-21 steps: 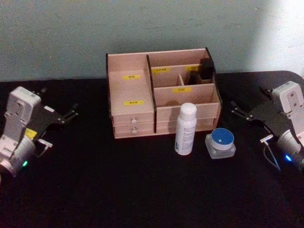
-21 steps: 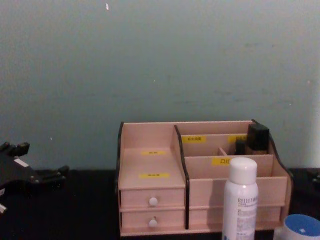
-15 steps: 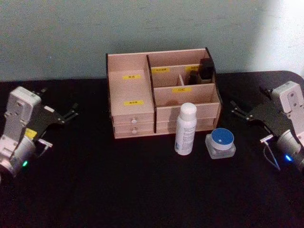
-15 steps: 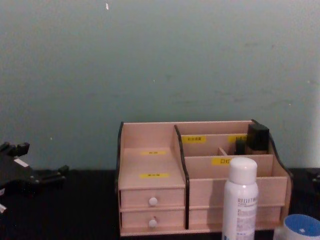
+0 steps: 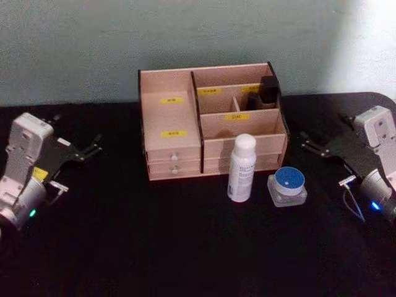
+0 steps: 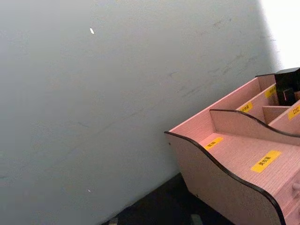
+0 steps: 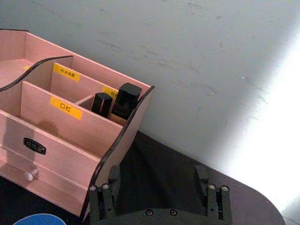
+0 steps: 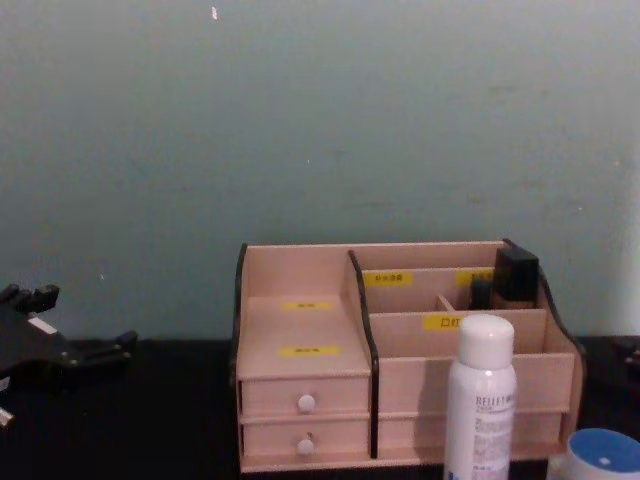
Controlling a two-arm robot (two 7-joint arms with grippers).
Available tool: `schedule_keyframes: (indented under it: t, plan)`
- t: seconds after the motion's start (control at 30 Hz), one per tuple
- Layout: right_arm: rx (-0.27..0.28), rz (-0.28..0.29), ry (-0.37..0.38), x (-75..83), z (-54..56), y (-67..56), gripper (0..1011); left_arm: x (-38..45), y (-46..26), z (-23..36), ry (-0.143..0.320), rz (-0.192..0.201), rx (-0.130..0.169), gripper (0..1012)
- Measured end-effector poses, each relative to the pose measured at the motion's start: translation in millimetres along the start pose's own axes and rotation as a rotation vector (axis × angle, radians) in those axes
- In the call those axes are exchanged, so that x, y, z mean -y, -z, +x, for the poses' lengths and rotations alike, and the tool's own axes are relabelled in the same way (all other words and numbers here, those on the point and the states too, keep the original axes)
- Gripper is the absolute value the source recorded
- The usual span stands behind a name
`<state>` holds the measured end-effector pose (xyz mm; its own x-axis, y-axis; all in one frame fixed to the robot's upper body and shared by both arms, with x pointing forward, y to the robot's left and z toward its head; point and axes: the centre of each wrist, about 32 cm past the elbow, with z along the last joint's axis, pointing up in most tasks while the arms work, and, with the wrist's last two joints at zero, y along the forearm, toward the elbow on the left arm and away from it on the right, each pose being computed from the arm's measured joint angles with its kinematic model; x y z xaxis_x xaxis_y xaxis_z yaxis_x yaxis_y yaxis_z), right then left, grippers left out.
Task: Pick up the facial cleanser and watermelon frost from the table and place them into the tiered storage box.
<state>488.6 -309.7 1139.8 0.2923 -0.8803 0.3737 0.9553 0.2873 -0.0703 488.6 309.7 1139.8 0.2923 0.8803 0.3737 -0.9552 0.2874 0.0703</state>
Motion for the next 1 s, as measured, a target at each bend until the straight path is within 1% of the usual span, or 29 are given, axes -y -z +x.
schedule_keyframes:
  t: [0.6, 0.77, 1.0]
  plan:
    - [0.000, 0.000, 0.000, 0.0, 0.0, 0.0, 1000, 0.0, 0.0, 0.0, 0.000, 0.000, 0.000, 1001]
    - [-0.004, 0.012, -0.001, 4.1, 2.8, -0.8, 1000, 0.0, 0.0, 0.0, 0.000, 0.000, 0.000, 1001]
    - [-0.029, 0.034, -0.021, 16.8, 6.0, -5.8, 1000, 0.0, 0.0, 0.0, 0.000, 0.000, 0.000, 1001]
